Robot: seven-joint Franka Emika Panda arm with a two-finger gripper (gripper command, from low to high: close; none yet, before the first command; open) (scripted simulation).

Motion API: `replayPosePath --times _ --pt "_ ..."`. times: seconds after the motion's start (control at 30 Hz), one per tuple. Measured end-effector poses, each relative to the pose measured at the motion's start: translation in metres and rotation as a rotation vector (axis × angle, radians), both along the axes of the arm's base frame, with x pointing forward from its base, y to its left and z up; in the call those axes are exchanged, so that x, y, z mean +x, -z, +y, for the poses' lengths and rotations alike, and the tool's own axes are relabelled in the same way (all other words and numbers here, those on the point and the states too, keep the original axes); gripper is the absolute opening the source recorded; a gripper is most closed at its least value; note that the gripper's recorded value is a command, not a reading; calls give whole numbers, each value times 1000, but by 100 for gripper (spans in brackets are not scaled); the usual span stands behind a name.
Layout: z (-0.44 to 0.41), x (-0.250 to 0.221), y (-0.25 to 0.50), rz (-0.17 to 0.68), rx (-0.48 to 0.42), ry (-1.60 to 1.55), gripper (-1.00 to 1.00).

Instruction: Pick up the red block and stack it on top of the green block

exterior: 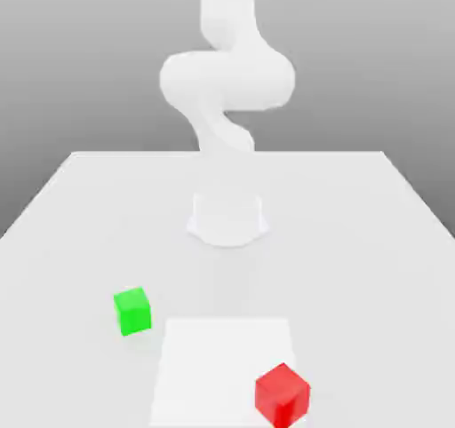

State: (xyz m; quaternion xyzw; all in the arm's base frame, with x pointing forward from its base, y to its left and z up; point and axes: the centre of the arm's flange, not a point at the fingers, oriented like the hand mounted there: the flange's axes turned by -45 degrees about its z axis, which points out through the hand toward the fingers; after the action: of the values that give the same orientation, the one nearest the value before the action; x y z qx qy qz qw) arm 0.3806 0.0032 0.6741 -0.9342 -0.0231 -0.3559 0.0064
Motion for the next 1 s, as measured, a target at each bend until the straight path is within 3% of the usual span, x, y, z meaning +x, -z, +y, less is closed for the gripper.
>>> replayPosePath --times 0.2,0.43,0.8,0.97,1.0 --pt "15 67 101 172 -45 -142 0" --pt "39 110 231 362 -107 -301 0" --pt "66 103 438 656 -233 -548 0" --pt "68 97 510 693 -252 -580 0" --pt "67 96 522 694 -251 -580 -100"
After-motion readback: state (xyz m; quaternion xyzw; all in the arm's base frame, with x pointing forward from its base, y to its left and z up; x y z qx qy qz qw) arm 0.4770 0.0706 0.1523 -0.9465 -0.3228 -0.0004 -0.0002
